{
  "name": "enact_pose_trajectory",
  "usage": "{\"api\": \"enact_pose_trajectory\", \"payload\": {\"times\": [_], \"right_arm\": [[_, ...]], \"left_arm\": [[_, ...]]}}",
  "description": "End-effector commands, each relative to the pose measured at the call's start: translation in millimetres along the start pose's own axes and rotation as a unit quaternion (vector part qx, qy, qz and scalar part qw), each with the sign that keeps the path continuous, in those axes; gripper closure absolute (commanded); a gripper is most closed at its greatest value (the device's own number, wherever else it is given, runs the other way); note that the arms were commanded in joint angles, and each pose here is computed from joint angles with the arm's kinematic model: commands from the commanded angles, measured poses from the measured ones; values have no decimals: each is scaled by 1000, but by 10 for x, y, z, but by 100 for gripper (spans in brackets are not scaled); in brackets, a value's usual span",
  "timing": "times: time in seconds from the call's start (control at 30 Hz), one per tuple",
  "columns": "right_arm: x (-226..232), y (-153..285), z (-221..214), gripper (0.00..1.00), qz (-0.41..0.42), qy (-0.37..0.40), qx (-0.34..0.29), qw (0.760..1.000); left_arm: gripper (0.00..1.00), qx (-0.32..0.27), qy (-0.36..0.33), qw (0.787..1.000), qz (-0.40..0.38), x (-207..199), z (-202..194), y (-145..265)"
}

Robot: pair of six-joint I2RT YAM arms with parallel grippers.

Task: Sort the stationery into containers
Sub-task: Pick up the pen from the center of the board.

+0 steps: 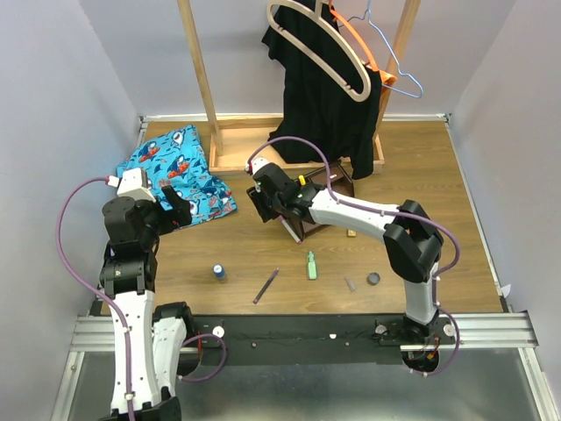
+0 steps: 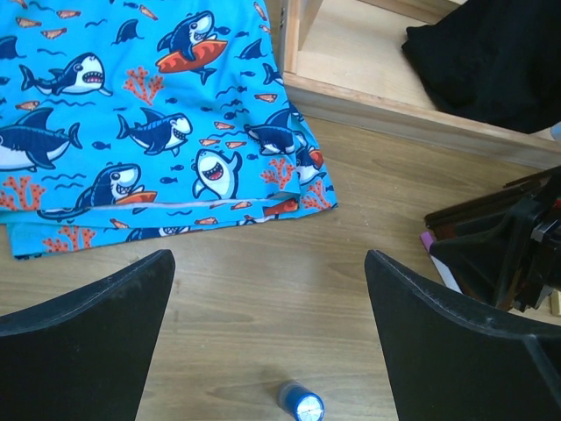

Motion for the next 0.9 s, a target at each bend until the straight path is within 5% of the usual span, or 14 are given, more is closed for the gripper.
{"api": "enact_pose_trajectory", "payload": {"times": [0.0, 0.87], "right_arm": [[-52, -103, -184, 50, -45, -4, 45, 998], [-211, -504, -533, 60, -144, 12, 93, 985]], "left_arm": [[1, -15, 17, 1000, -8, -8, 25, 7], [1, -18, 13, 1000, -10, -12, 44, 18]]}}
Point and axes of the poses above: each gripper's point midway between its finger pads, its own y axis back along the fingers, its own x axis along the line the jaws close on, z = x × y, the point moved 7 cm from there along y, back along the fingers, and after that the axes turned 1 degree about -y, right-handed, at the moved point
